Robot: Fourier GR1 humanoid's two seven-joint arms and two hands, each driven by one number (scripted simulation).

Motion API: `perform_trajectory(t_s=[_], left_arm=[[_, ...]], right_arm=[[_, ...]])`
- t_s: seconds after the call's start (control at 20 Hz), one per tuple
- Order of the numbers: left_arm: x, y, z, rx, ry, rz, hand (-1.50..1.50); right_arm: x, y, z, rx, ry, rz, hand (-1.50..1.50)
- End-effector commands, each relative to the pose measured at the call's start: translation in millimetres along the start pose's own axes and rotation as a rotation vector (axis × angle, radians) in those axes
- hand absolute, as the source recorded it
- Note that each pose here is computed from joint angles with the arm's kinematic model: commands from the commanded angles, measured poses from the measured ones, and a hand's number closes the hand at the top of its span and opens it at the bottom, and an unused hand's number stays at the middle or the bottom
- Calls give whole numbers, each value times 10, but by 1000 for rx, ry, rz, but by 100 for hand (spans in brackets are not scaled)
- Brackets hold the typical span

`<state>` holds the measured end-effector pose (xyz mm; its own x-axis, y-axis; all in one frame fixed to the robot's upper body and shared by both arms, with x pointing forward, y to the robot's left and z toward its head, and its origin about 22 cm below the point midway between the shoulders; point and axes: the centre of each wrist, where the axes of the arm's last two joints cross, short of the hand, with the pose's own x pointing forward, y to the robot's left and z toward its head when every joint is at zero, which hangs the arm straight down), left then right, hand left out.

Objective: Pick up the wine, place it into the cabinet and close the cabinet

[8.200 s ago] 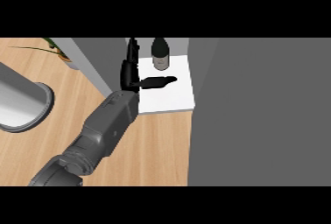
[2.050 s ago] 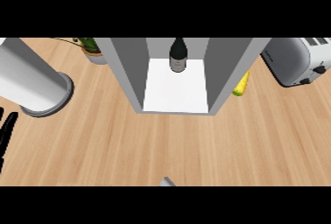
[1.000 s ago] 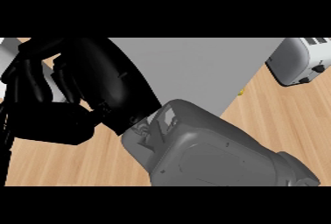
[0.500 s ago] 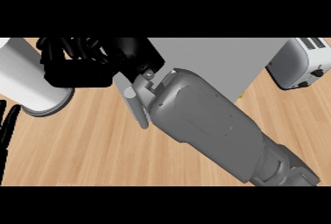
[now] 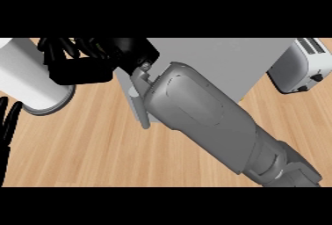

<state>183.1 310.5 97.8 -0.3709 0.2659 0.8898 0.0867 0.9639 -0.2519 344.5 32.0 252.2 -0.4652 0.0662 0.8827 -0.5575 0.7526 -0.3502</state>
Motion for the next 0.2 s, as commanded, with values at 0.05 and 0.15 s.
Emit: perform_trajectory(t_s=[0.05,0.15], left_arm=[[-14,-50,-5,3,5,8,-150],[-8,-35,-37,0,0,14,-150]], right_arm=[[-429,-715,88,-214,142,61,150],[-396,-687,62,-218,127,59,150]])
